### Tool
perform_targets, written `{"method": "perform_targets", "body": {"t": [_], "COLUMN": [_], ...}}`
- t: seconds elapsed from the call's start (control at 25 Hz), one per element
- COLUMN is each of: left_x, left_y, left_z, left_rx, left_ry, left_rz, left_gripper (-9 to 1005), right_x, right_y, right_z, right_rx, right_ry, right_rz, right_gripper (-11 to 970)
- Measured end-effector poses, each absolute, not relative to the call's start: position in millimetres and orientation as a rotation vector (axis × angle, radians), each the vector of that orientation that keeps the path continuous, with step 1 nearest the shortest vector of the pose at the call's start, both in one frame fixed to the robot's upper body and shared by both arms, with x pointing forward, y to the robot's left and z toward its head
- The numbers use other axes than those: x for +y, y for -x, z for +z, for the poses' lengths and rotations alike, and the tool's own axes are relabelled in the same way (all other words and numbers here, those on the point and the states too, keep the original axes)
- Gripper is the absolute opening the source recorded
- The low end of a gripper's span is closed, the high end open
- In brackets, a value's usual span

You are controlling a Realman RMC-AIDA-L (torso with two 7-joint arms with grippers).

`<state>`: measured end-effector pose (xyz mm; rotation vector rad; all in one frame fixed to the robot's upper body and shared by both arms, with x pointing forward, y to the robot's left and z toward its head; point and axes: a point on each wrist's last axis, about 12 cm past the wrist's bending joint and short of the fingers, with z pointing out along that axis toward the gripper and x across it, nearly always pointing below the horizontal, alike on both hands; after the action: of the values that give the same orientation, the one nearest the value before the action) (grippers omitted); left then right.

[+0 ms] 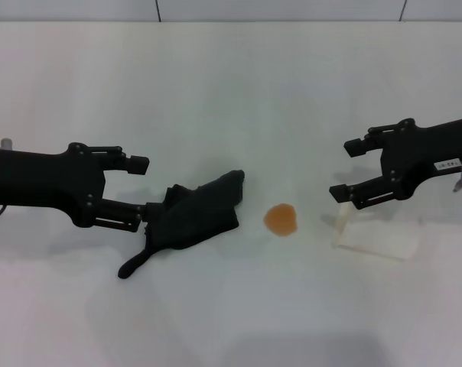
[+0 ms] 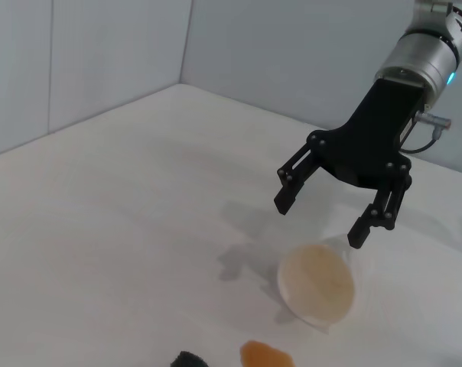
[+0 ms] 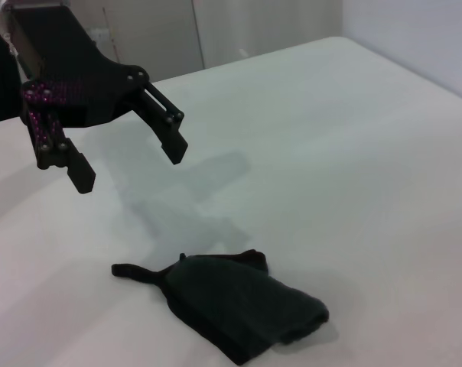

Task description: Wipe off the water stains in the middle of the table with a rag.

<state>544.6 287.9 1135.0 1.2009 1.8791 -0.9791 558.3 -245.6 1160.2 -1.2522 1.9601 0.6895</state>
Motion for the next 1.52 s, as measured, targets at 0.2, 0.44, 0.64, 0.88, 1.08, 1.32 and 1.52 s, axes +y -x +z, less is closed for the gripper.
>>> {"method": "perform_targets", "body": {"t": [0.2,0.44,0.64,0.88,1.08,1.32,1.52], "left_x": [287.8,287.9,286.2,283.6,282.9,282.2,282.1], "left_y": [-544.3,-544.2,-545.7,-545.6,-545.3,-544.7,-544.6], "left_z": [1134.3,1133.5,1134.0,1132.8,1132.1,1131.5,1131.2], "left_rx": [1.879,1.882,1.883,1.886,1.882,1.87,1.863], "left_ry": [-1.199,-1.194,-1.205,-1.212,-1.221,-1.233,-1.239], "left_rz": [-0.979,-0.975,-0.971,-0.973,-0.969,-0.965,-0.961], "left_gripper": [881,881,882,882,882,882,881], "right_x": [-257.8,-274.0,-277.6,-273.2,-265.9,-254.7,-244.0], "right_y": [-551.8,-544.3,-542.4,-543.0,-541.9,-542.7,-545.2], "right_z": [1166.9,1171.1,1169.6,1171.8,1176.4,1177.3,1177.8], "right_rx": [1.961,2.015,2.09,2.132,2.153,2.194,2.214], "right_ry": [1.228,1.194,1.211,1.247,1.295,1.349,1.395], "right_rz": [0.687,0.698,0.653,0.603,0.551,0.505,0.467], "right_gripper": [840,840,840,840,840,840,839]}}
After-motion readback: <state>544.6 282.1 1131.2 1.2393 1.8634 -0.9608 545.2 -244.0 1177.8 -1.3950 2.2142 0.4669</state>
